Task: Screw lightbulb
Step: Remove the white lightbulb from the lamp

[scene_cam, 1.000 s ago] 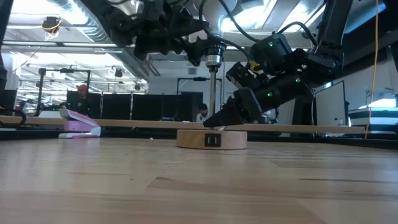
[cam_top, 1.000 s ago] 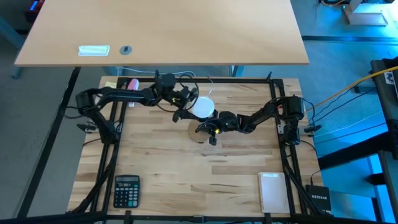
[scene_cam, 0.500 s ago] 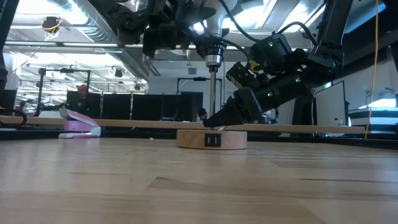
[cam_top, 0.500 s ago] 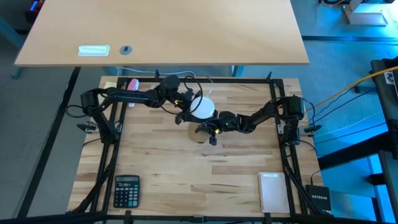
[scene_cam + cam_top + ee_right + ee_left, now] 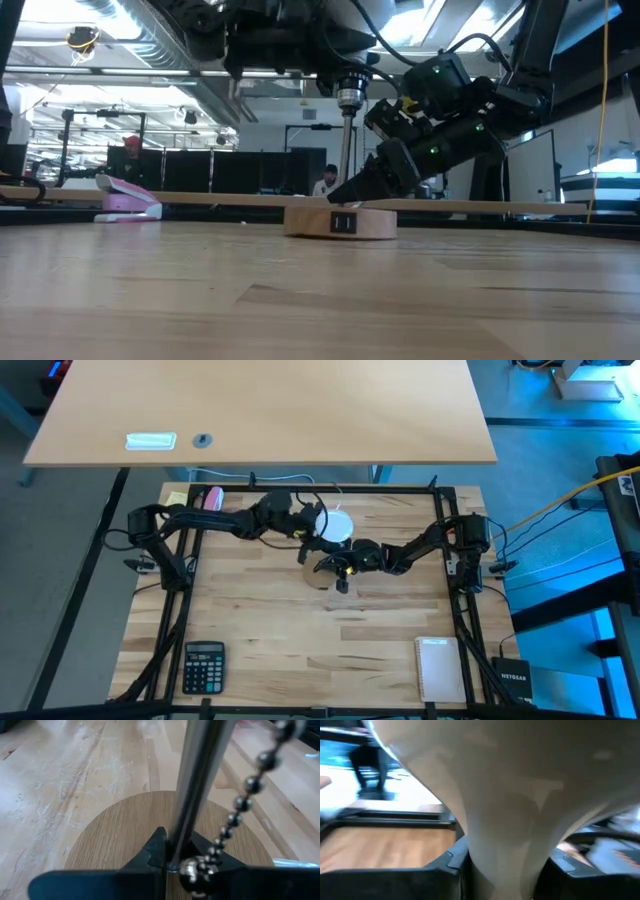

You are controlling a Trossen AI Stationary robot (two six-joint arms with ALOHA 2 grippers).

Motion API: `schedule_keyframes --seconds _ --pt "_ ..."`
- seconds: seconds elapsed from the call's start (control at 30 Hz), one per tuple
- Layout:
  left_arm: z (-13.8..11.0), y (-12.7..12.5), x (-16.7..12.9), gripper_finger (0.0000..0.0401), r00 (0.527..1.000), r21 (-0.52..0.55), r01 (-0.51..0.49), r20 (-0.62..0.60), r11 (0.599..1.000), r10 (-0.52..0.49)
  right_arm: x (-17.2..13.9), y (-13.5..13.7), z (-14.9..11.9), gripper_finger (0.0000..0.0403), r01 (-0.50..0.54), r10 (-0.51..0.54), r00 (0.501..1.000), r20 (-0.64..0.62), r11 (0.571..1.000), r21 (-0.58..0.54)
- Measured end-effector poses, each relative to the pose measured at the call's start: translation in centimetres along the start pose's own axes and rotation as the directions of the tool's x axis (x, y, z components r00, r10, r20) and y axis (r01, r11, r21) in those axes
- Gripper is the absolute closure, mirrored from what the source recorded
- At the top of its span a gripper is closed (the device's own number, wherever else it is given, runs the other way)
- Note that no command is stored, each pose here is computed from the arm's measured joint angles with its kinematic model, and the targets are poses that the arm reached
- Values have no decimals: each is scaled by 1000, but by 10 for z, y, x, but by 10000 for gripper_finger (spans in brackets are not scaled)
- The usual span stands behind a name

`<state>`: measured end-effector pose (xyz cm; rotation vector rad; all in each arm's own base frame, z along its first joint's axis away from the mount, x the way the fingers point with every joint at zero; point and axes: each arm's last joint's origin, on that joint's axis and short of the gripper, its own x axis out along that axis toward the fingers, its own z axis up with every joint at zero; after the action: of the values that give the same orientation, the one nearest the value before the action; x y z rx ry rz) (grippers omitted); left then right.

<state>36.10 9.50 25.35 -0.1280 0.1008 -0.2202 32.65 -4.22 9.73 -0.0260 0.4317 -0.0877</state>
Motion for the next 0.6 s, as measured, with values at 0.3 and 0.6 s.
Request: schedule_keyframes --seconds 0.3,0.6 --pt "3 -58 17 273 805 21 -593 31 805 592 0 -2 0 362 83 -83 997 -7 994 68" --pt "-3 -100 21 264 500 -123 -853 89 508 861 0 -3 -1 363 103 -102 995 -15 992 77"
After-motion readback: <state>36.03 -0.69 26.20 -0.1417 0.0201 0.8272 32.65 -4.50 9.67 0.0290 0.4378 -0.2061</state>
